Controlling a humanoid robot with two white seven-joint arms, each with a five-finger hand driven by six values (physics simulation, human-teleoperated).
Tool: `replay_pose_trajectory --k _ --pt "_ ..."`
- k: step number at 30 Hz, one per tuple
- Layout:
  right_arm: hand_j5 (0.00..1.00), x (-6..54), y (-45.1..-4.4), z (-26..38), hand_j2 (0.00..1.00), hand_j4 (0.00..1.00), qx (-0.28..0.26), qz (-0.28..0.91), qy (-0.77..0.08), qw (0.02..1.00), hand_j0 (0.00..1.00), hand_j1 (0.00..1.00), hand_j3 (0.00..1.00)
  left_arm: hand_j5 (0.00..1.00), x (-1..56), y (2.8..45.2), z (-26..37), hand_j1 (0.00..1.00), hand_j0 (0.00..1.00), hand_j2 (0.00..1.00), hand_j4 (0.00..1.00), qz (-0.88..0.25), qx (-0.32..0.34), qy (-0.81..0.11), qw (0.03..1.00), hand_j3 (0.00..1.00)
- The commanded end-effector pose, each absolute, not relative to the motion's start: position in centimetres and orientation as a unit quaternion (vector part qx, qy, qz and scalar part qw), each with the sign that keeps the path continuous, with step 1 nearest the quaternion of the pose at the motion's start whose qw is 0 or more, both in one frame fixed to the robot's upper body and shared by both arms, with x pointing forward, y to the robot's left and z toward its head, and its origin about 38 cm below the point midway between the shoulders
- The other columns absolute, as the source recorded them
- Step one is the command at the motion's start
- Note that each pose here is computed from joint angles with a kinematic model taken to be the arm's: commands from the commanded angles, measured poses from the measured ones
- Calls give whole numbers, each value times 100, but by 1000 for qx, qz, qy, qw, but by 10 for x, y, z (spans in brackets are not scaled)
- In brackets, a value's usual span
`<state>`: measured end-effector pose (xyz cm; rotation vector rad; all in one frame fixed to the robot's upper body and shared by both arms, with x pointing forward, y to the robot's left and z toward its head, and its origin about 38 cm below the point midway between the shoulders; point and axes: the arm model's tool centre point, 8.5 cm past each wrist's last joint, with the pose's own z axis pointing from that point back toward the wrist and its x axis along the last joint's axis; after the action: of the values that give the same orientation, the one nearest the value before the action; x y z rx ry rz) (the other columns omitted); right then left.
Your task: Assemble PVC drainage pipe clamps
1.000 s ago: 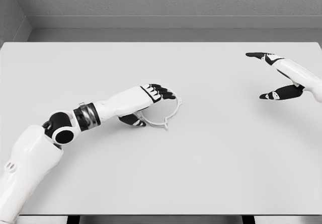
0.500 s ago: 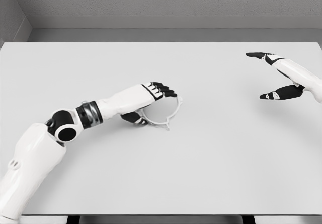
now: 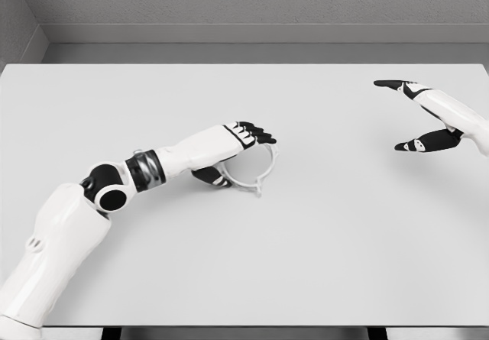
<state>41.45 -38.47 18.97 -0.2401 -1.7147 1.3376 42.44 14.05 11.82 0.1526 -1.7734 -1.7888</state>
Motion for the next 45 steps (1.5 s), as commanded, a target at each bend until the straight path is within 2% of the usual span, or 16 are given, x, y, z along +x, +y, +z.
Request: replay_pose_trajectory --k 1,45 --pt "100 414 -386 191 100 100 -97 540 -698 460 100 100 100 100 425 139 119 100 100 100 100 -672 56 -672 306 100" --pt "100 414 -386 191 100 100 -96 540 -698 460 100 100 100 100 437 135 125 100 100 100 100 -668 61 -675 308 100"
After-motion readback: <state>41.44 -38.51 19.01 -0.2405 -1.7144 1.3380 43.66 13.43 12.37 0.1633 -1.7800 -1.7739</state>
